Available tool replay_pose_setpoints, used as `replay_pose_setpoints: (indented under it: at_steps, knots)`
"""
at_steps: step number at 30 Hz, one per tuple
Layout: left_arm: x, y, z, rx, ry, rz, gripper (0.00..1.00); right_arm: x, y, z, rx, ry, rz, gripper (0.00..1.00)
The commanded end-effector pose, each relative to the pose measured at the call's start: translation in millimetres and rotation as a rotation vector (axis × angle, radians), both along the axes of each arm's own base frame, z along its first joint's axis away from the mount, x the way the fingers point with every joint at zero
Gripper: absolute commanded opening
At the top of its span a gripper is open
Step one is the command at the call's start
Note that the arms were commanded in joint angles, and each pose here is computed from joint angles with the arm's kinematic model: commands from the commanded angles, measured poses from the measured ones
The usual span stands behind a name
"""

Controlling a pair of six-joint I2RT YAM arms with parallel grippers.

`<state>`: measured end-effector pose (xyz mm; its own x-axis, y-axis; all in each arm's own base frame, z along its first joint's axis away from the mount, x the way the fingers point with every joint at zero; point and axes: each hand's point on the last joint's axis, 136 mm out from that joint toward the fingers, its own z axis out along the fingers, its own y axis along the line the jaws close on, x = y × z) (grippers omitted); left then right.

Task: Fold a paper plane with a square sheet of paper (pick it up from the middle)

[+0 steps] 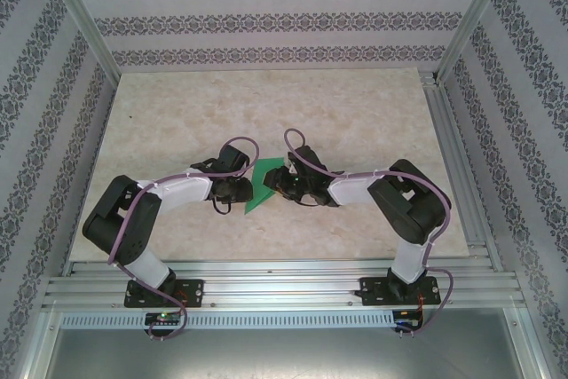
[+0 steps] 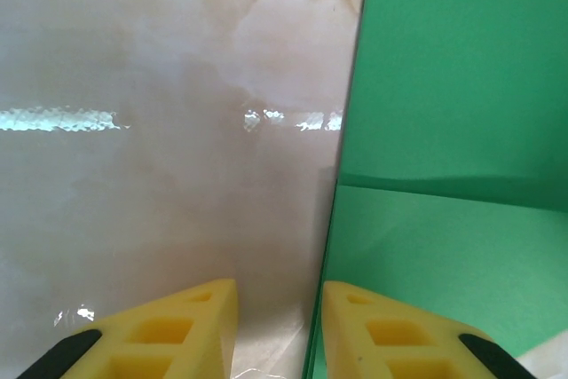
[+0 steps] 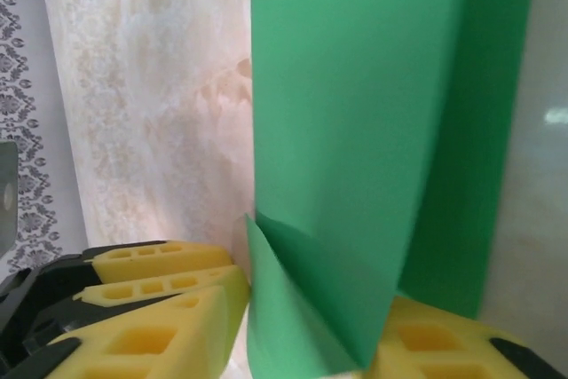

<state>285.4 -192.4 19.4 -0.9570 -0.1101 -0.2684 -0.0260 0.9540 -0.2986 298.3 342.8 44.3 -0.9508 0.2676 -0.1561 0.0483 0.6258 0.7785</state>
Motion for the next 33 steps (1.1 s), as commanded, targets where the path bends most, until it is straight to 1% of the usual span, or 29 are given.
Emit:
replay_pose_setpoints:
  at_steps: [1, 2, 3, 5, 6, 8, 10, 14, 16, 18, 20, 22, 25, 29, 33]
  knots:
    - [5, 6, 3, 0.025, -0.006, 0.004, 0.33, 2, 14, 4, 0.026, -0.011, 0.024, 0.32]
    - [5, 6, 4, 0.023, -0.01, 0.002, 0.33, 3, 14, 2, 0.022, -0.003, 0.021, 0.28]
    - [6, 6, 7, 0.018, -0.015, 0.001, 0.34, 4, 13, 2, 0.019, -0.003, 0.013, 0.21]
    - [7, 5, 14, 0.009, -0.033, -0.002, 0.36, 5, 8, 1, 0.002, -0.004, -0.011, 0.11]
    - [7, 5, 18, 0.009, -0.041, -0.005, 0.37, 7, 4, 3, -0.013, -0.012, -0.026, 0.07]
    - [9, 5, 27, 0.002, -0.067, -0.012, 0.41, 9, -5, 9, -0.042, -0.036, -0.058, 0.03]
    - [11, 4, 39, -0.012, -0.1, -0.02, 0.48, 9, -17, 19, -0.069, -0.066, -0.091, 0.01]
    - [20, -2, 66, -0.053, -0.194, -0.042, 0.62, 9, -42, 37, -0.132, -0.116, -0.172, 0.01]
    - [26, -9, 80, -0.089, -0.258, -0.07, 0.7, 8, -53, 43, -0.156, -0.125, -0.214, 0.01]
    - [31, -17, 95, -0.13, -0.324, -0.109, 0.76, 8, -61, 46, -0.171, -0.126, -0.263, 0.0]
    - [35, -25, 106, -0.173, -0.393, -0.154, 0.82, 9, -65, 50, -0.178, -0.126, -0.3, 0.0]
    - [36, -34, 115, -0.22, -0.47, -0.204, 0.9, 11, -69, 51, -0.195, -0.112, -0.34, 0.01]
    - [36, -39, 123, -0.259, -0.538, -0.24, 0.99, 15, -68, 55, -0.198, -0.093, -0.373, 0.02]
    - [34, -41, 128, -0.268, -0.576, -0.279, 1.0, 18, -62, 54, -0.217, -0.054, -0.385, 0.03]
    - [26, -45, 115, -0.239, -0.582, -0.372, 1.0, 16, -59, 36, -0.188, 0.017, -0.425, 0.03]
